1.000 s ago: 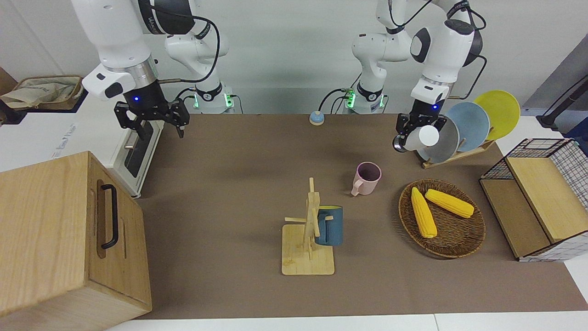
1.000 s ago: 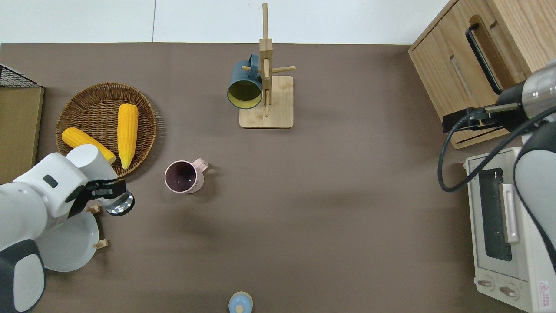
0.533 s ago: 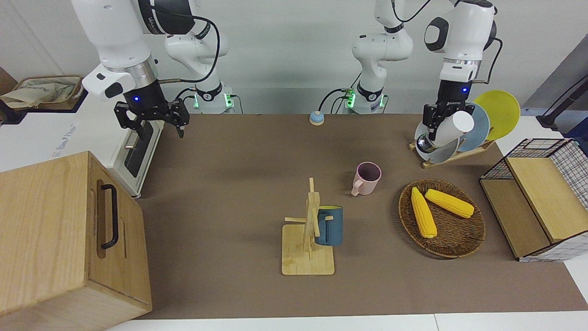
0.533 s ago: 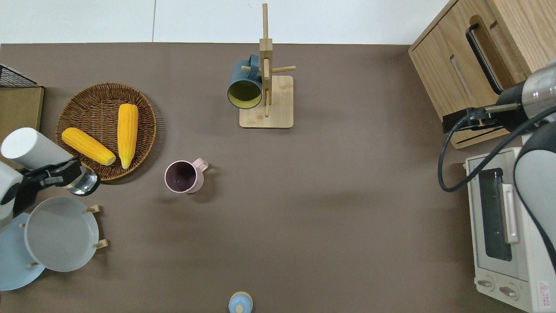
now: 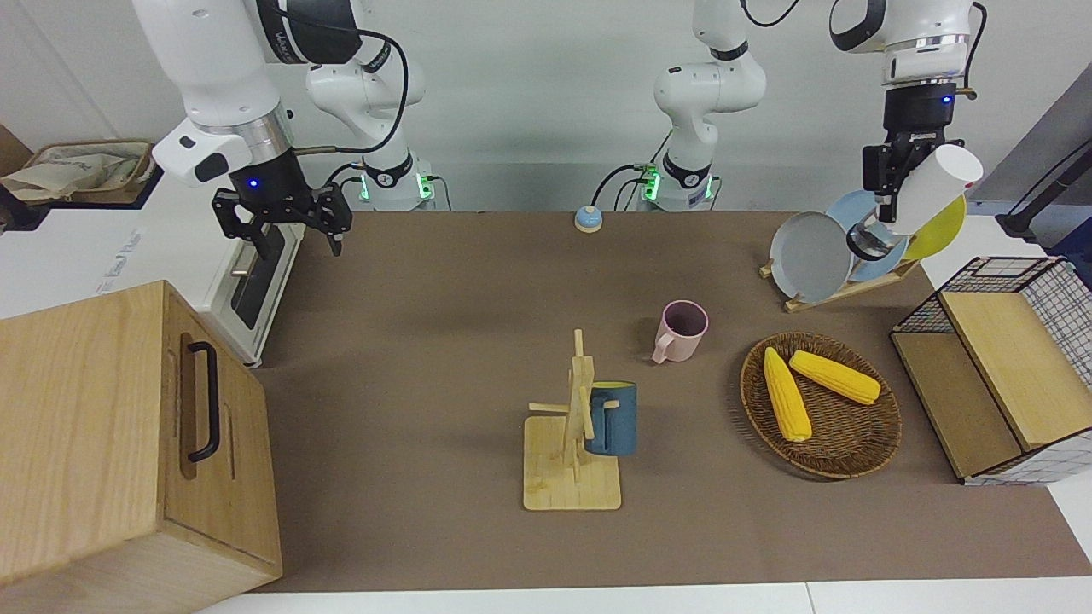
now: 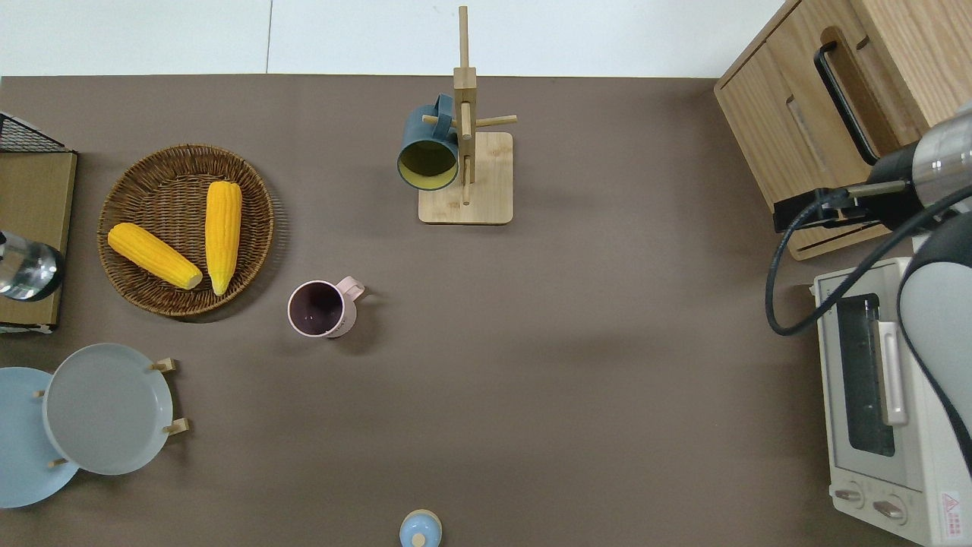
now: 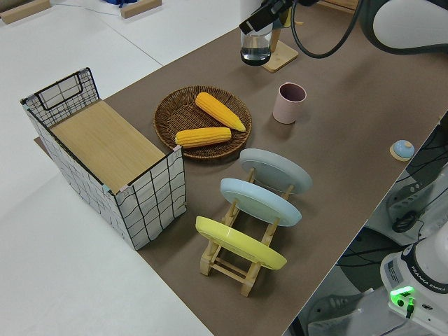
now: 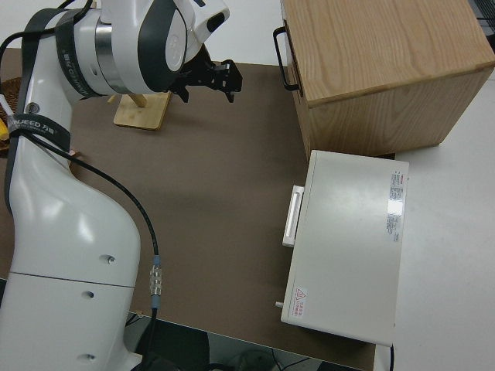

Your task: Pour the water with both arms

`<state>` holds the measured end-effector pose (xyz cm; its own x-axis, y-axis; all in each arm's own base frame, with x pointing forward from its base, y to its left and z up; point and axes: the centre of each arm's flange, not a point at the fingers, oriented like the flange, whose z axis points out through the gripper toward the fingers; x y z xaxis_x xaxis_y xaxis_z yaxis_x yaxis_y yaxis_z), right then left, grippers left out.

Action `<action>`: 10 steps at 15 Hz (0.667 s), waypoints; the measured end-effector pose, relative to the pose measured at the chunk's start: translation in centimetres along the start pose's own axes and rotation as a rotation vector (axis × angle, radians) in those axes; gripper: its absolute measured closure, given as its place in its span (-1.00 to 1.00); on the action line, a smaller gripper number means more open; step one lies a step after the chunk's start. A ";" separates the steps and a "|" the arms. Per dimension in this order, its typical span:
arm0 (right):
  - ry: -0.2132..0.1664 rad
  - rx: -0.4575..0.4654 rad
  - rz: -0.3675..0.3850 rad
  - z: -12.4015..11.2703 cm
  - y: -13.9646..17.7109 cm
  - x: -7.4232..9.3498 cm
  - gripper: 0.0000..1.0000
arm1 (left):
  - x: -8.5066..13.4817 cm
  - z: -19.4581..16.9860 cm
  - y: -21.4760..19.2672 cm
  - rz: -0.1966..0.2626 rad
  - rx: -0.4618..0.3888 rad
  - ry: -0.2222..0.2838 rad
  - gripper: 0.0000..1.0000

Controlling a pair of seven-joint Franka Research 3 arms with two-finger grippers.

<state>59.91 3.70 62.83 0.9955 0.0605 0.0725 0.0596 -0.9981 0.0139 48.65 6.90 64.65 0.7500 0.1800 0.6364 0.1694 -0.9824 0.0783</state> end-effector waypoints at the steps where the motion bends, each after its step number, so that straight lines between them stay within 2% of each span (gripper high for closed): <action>1: 0.000 0.000 0.000 0.0 0.0 0.0 -0.98 | 0.8 0.0 -0.7 0.003 0.011 0.008 -0.27; 7: 0.000 0.000 0.000 0.0 0.0 0.0 -0.98 | 4.8 4.2 -5.6 0.070 0.068 0.004 -0.27; 10: 0.000 0.000 0.000 0.0 0.0 0.0 -0.98 | 6.1 6.0 -8.3 0.089 0.024 0.012 -0.27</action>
<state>59.91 3.70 62.83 0.9955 0.0605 0.0725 0.0596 -0.9981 0.0139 55.64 16.39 63.23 0.7548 0.0917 0.6495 0.1181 -0.9930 0.0030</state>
